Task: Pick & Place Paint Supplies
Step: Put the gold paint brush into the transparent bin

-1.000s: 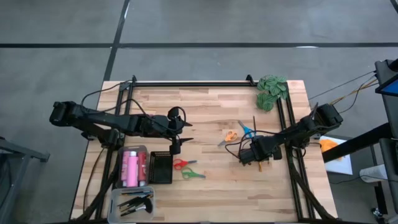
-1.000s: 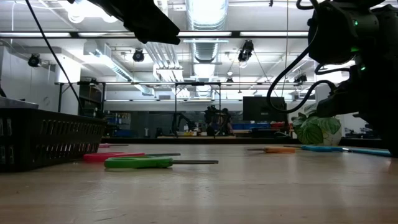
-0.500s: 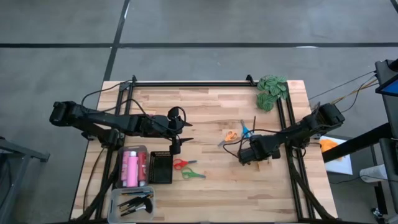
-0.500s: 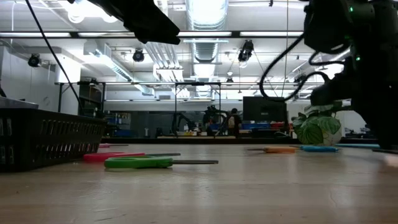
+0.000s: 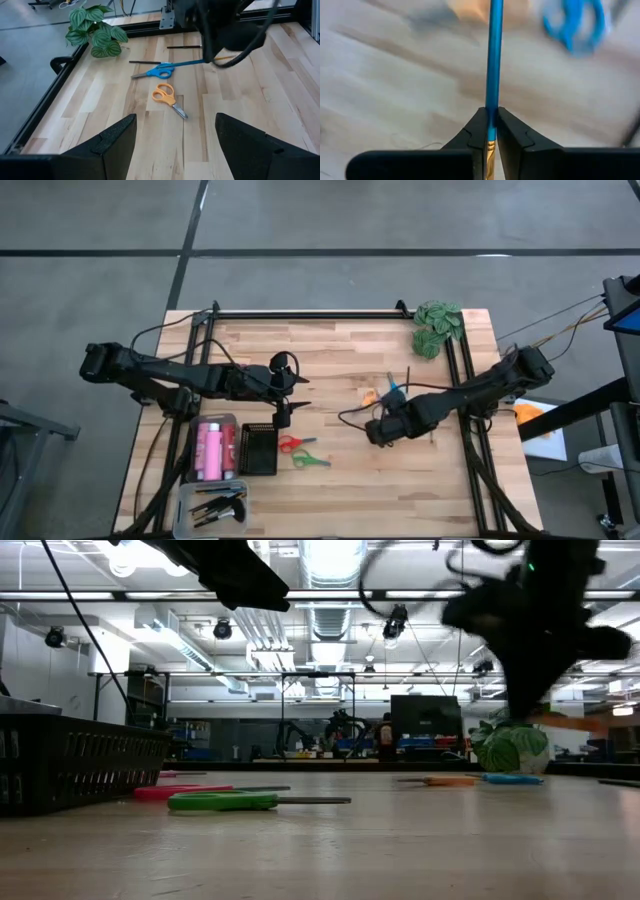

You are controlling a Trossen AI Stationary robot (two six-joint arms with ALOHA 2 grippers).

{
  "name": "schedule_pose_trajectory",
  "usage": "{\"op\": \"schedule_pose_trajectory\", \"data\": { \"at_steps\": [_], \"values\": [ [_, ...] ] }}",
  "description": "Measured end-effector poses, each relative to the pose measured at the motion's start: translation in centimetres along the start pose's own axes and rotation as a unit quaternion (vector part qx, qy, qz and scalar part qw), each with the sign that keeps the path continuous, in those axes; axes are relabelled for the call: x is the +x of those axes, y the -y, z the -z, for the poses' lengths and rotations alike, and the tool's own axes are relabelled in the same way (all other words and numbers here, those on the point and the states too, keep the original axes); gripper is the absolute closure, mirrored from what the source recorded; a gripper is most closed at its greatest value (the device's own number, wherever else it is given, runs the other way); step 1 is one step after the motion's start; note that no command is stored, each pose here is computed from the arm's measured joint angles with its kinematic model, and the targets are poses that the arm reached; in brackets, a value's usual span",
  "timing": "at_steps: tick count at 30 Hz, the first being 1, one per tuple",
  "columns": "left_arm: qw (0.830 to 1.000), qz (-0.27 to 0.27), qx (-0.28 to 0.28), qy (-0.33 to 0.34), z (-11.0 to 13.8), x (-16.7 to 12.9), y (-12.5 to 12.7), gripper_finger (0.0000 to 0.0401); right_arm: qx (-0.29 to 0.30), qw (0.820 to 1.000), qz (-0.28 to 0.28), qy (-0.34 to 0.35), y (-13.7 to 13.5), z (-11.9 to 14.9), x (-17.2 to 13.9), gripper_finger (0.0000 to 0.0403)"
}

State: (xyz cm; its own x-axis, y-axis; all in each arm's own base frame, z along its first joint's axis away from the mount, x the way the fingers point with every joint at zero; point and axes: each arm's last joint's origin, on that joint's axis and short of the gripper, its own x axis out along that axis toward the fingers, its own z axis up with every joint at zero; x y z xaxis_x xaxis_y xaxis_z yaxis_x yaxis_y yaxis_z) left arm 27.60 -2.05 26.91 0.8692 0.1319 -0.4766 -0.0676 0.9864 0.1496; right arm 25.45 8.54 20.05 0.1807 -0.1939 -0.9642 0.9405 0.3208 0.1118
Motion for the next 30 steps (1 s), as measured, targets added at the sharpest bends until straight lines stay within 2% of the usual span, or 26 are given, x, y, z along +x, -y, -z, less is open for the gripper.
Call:
{"op": "schedule_pose_trajectory", "data": {
  "at_steps": [3, 5, 7, 10, 13, 16, 20, 26, 30],
  "values": [
    [1.0, 0.0, 0.0, 0.0, 0.0, 0.0, 0.0, 0.013, -0.048, 0.994, -0.036, 0.097, -1.3, -0.3, -1.7, 0.0381],
    [1.0, 0.0, 0.0, 0.0, 0.0, 0.0, 0.0, 0.013, -0.081, 0.981, -0.051, 0.171, -1.9, -0.2, -2.9, 0.0381],
    [1.0, 0.0, 0.0, 0.0, 0.0, 0.0, 0.0, 0.013, -0.118, 0.959, -0.062, 0.249, -2.5, 0.2, -4.0, 0.0381],
    [1.0, 0.0, 0.0, 0.0, 0.0, 0.0, 0.0, 0.013, -0.166, 0.918, -0.079, 0.351, -3.3, 0.9, -5.2, 0.0381],
    [1.0, 0.0, 0.0, 0.002, 0.0, 0.0, 0.0, 0.013, -0.199, 0.881, -0.088, 0.42, -4.0, 1.7, -5.7, 0.0381],
    [1.0, -0.001, -0.003, 0.016, -0.3, 0.0, 0.0, 0.013, -0.232, 0.855, -0.087, 0.456, -4.5, 2.0, -5.3, 0.0381],
    [0.998, 0.011, -0.01, 0.057, -1.1, -0.1, 0.0, 0.013, -0.255, 0.831, -0.092, 0.486, -4.9, 2.3, -4.1, 0.0381],
    [0.994, 0.08, 0.032, 0.069, -1.2, -0.1, 0.4, 0.013, -0.265, 0.804, -0.08, 0.526, -4.6, 2.5, -2.8, 0.0381],
    [0.991, 0.089, 0.057, 0.076, -1.3, -0.1, 0.5, 0.013, -0.286, 0.792, -0.084, 0.533, -4.6, 2.6, -2.5, 0.0381]
  ]
}}
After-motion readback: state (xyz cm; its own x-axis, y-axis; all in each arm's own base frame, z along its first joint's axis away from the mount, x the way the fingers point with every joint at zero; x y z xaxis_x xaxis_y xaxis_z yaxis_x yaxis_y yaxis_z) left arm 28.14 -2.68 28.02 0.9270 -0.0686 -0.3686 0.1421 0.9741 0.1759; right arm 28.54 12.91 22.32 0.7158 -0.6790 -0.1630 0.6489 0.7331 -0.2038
